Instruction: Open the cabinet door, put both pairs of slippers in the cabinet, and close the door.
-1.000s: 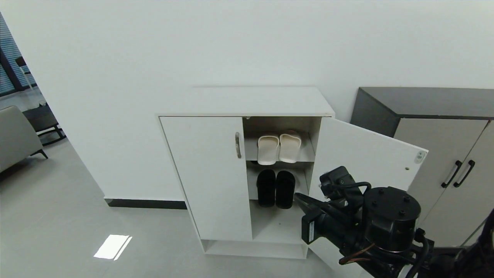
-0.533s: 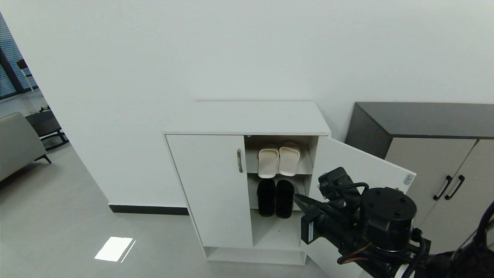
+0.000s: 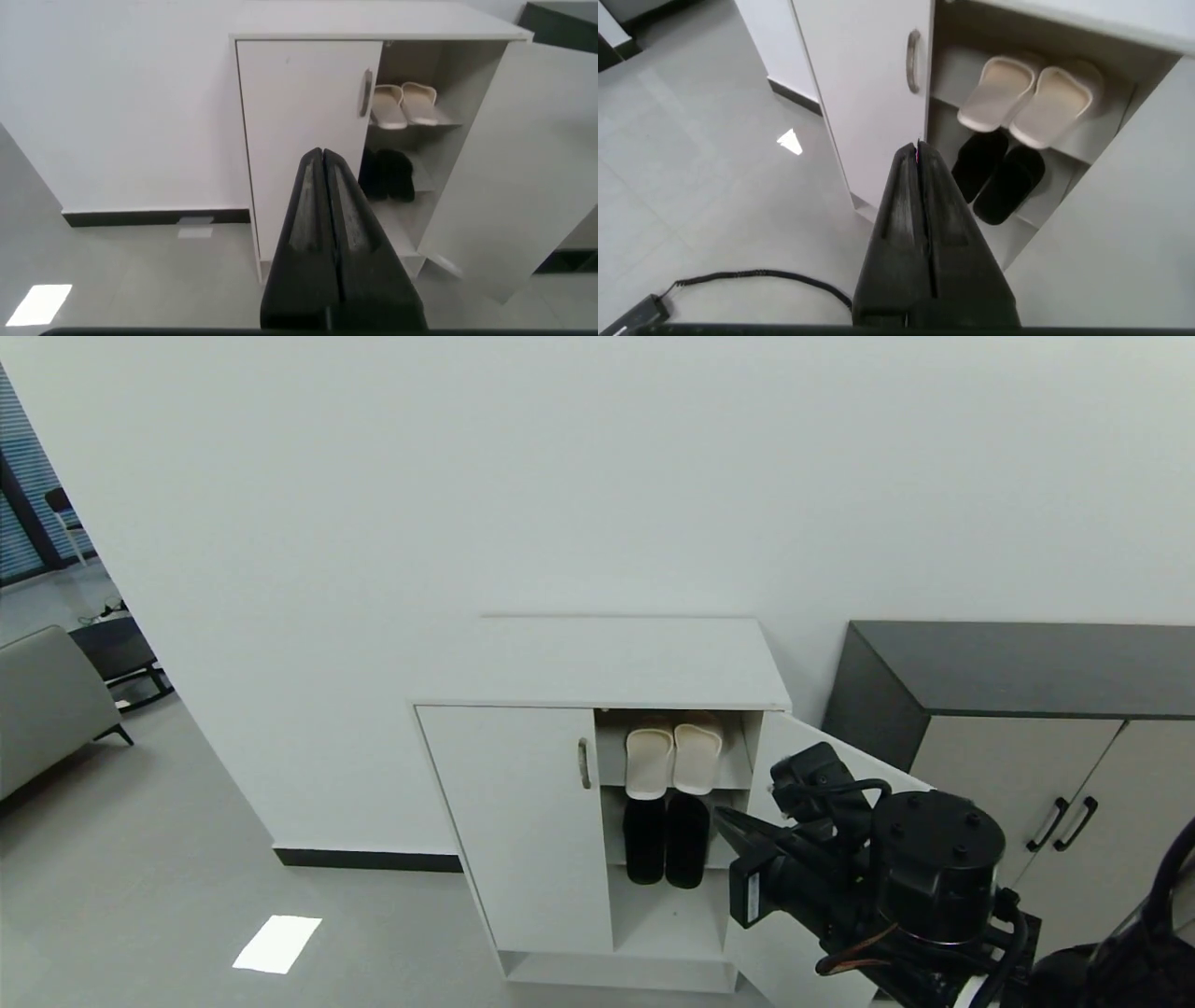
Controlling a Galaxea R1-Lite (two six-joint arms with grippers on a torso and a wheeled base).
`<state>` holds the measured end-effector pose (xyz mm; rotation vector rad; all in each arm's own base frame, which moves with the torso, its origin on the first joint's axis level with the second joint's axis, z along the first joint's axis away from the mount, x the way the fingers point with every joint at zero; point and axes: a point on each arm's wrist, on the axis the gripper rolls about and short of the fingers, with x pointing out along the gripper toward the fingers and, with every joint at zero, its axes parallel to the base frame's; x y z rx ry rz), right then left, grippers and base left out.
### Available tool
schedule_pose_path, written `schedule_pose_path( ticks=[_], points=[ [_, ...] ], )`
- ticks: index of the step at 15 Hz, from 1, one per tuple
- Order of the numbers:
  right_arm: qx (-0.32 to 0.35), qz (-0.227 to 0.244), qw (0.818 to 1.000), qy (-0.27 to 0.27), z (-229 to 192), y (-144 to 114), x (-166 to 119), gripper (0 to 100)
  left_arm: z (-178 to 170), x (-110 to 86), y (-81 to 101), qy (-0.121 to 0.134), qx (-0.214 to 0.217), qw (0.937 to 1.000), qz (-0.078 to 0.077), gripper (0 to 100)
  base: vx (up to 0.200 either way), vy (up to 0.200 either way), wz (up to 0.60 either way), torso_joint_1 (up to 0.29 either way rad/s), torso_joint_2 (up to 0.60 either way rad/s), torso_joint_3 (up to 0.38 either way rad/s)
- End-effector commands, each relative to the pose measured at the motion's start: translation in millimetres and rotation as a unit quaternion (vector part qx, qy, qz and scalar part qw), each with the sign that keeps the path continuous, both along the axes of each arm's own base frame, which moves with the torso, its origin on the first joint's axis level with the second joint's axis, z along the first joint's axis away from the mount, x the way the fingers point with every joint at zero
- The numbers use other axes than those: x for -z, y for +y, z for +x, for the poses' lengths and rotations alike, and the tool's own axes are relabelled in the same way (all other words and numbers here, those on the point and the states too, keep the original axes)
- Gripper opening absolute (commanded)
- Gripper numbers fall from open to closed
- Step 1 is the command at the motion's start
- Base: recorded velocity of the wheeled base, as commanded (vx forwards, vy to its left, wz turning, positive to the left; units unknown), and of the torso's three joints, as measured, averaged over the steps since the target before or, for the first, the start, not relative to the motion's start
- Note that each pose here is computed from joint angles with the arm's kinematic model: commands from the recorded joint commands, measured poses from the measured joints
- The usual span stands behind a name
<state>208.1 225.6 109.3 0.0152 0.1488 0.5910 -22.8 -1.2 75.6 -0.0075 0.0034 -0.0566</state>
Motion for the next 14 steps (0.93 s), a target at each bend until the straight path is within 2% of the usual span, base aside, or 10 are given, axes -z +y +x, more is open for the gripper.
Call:
schedule_pose_path(
  ticks=[1, 4, 6, 8, 10, 14],
  points=[
    [0.006, -0.003, 1.0, 0.003, 2, -3, 2, 0, 0, 0.4, 0.0, 0.001, -0.001, 1.0, -0.001, 0, 0.0, 0.0, 0.0, 0.232, -0.49, -0.251],
    [0.002, -0.013, 1.0, -0.003, -1, -8, 7, 0, 0, 0.0, 0.1, 0.0, -0.001, 1.0, -0.002, 0, 0.0, 0.0, 0.0, 0.201, -0.41, -0.211],
    [-0.004, -0.013, 0.999, -0.034, -1, -8, 12, 0, 0, 0.4, 0.1, 0.001, -0.001, 1.0, -0.002, 0, 0.0, 0.0, -0.3, 0.051, -0.12, -0.059],
    [-0.01, -0.002, 0.998, -0.062, 0, -9, 16, 0, 0, 0.0, 0.1, 0.0, -0.002, 1.0, -0.002, 0, 0.0, 0.0, -0.6, -0.032, 0.05, 0.039],
    [-0.009, -0.02, 0.997, -0.067, 1, -11, 22, 0, 0, 0.4, 0.1, 0.001, -0.002, 1.0, -0.002, 0, 0.0, 0.0, 0.0, -0.146, 0.33, 0.168],
    [-0.019, -0.018, 0.997, -0.073, -1, -11, 19, 0, 0, 0.0, 0.1, 0.0, -0.002, 1.0, -0.002, 0, 0.0, 0.0, 0.0, -0.018, 0.06, 0.027]
  ],
)
